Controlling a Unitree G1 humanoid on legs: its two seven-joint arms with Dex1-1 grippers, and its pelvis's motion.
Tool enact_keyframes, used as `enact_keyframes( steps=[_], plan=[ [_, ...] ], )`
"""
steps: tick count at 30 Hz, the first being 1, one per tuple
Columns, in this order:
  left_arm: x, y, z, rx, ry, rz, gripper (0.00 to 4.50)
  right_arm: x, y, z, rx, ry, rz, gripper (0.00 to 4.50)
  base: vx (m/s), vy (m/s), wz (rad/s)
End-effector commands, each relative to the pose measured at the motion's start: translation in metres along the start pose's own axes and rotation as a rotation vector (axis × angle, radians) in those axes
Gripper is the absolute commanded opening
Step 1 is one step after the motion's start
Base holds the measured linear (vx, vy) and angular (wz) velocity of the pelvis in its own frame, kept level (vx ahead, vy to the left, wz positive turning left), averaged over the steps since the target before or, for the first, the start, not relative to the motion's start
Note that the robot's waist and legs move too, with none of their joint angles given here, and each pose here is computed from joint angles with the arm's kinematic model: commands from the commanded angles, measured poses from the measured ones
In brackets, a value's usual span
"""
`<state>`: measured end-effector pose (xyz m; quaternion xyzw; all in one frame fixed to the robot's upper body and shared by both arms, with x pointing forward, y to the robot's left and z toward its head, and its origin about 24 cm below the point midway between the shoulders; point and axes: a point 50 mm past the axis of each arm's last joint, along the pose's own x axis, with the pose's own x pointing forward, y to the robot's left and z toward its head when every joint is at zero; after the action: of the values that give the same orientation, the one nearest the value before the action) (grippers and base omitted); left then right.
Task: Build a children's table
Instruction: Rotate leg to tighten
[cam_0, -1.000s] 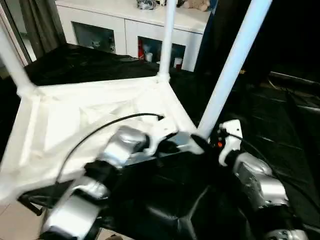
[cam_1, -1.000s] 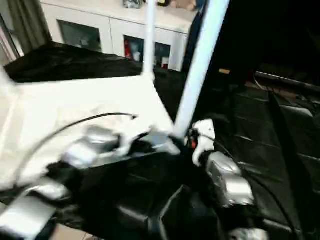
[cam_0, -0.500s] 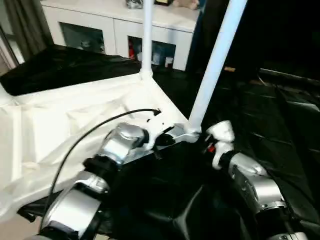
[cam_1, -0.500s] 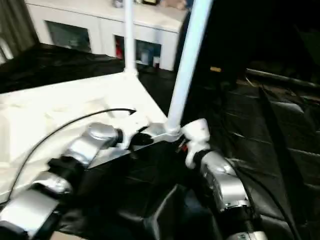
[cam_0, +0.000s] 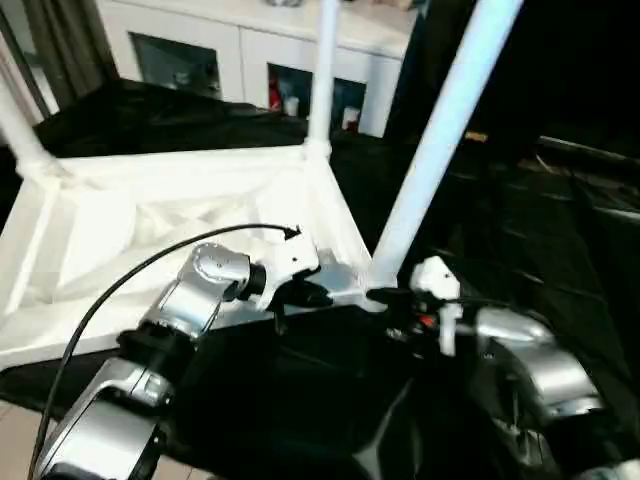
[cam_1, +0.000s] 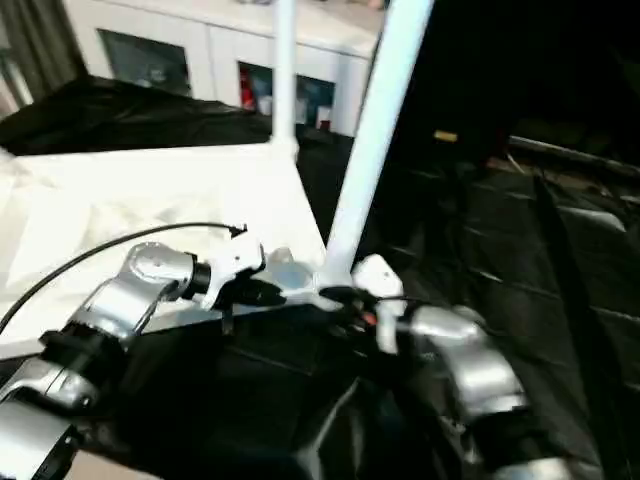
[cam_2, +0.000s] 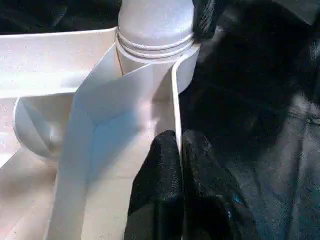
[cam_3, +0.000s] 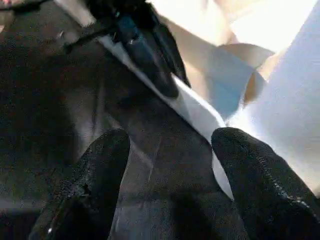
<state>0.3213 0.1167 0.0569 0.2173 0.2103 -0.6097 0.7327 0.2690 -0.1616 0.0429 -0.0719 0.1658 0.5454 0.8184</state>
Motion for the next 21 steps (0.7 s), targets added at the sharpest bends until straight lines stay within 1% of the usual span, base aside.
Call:
enact_keyframes(
  steps=[1,5,8,10,15,19,21],
  plan=[
    [0.004,-0.016,-0.016,-0.054,0.005,-0.132,0.00,-0.029,-0.014,0.001,-0.016,0.019,-0.111,3.15,0.000,0.000,0.00],
    [0.001,-0.018,-0.016,-0.055,-0.003,-0.146,0.00,-0.035,-0.017,0.001,-0.015,0.016,-0.131,3.15,0.000,0.000,0.00],
    [-0.002,-0.022,-0.015,-0.048,-0.010,-0.172,0.00,-0.037,-0.020,0.007,-0.018,-0.008,-0.145,3.15,0.000,0.000,0.00],
    [-0.001,-0.023,-0.013,-0.044,-0.022,-0.182,0.00,-0.033,-0.020,0.010,-0.011,-0.025,-0.132,3.15,0.000,0.000,0.00],
    [0.002,-0.025,-0.010,-0.039,-0.037,-0.191,0.00,-0.018,-0.010,0.012,0.002,-0.048,-0.036,3.15,0.000,0.000,0.00],
    [0.003,-0.026,-0.009,-0.041,-0.041,-0.194,0.00,-0.011,-0.008,0.013,0.015,-0.060,-0.002,3.15,0.000,0.000,0.00],
    [0.004,-0.027,-0.009,-0.041,-0.040,-0.196,0.00,-0.007,-0.009,0.011,0.019,-0.051,0.009,3.15,0.000,0.000,0.00]
  ],
)
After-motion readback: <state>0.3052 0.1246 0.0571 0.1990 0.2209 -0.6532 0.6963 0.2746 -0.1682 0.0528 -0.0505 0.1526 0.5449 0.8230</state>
